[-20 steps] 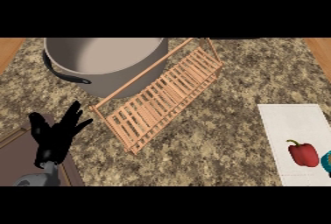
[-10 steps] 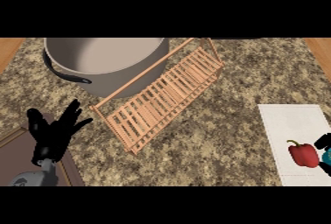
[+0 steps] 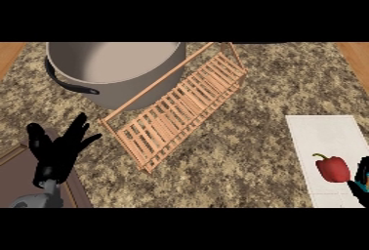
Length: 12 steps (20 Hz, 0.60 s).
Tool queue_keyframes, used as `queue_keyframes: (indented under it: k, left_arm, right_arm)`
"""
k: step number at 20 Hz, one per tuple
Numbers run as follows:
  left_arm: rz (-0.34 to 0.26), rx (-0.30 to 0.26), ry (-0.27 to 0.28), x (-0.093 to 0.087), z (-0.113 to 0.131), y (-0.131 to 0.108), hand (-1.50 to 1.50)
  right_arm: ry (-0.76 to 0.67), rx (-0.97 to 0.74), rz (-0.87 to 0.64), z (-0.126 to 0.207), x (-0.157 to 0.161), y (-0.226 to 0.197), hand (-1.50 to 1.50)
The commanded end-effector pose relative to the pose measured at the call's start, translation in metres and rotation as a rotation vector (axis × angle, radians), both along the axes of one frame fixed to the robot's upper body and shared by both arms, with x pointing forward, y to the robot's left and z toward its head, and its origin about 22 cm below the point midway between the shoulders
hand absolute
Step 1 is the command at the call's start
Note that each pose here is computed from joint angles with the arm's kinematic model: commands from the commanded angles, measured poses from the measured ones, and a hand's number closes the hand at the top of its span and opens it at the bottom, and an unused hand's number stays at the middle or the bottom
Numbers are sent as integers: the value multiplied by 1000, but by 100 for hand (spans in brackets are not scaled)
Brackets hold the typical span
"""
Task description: Pick the cupcake from the placemat and place it in the tiered shelf
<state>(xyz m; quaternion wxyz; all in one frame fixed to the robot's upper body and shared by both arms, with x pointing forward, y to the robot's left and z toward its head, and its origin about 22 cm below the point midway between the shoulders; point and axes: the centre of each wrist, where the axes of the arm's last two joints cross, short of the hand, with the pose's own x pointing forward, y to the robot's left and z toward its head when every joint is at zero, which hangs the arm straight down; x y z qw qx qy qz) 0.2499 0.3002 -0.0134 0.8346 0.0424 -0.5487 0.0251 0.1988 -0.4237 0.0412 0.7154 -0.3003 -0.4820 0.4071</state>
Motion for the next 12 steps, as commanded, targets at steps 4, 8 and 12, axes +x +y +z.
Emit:
queue_keyframes:
  k: [4,8,12]
  left_arm:
    - [-36,-3,38,6,-4,-7,0]
    - [-38,6,36,2,-9,-14,0]
    - [-2,9,57,-8,-13,10,0]
  right_arm:
    - [-93,139,606,17,15,136,150]
    - [-172,240,948,41,-5,217,150]
    - [-322,303,954,100,-40,245,150]
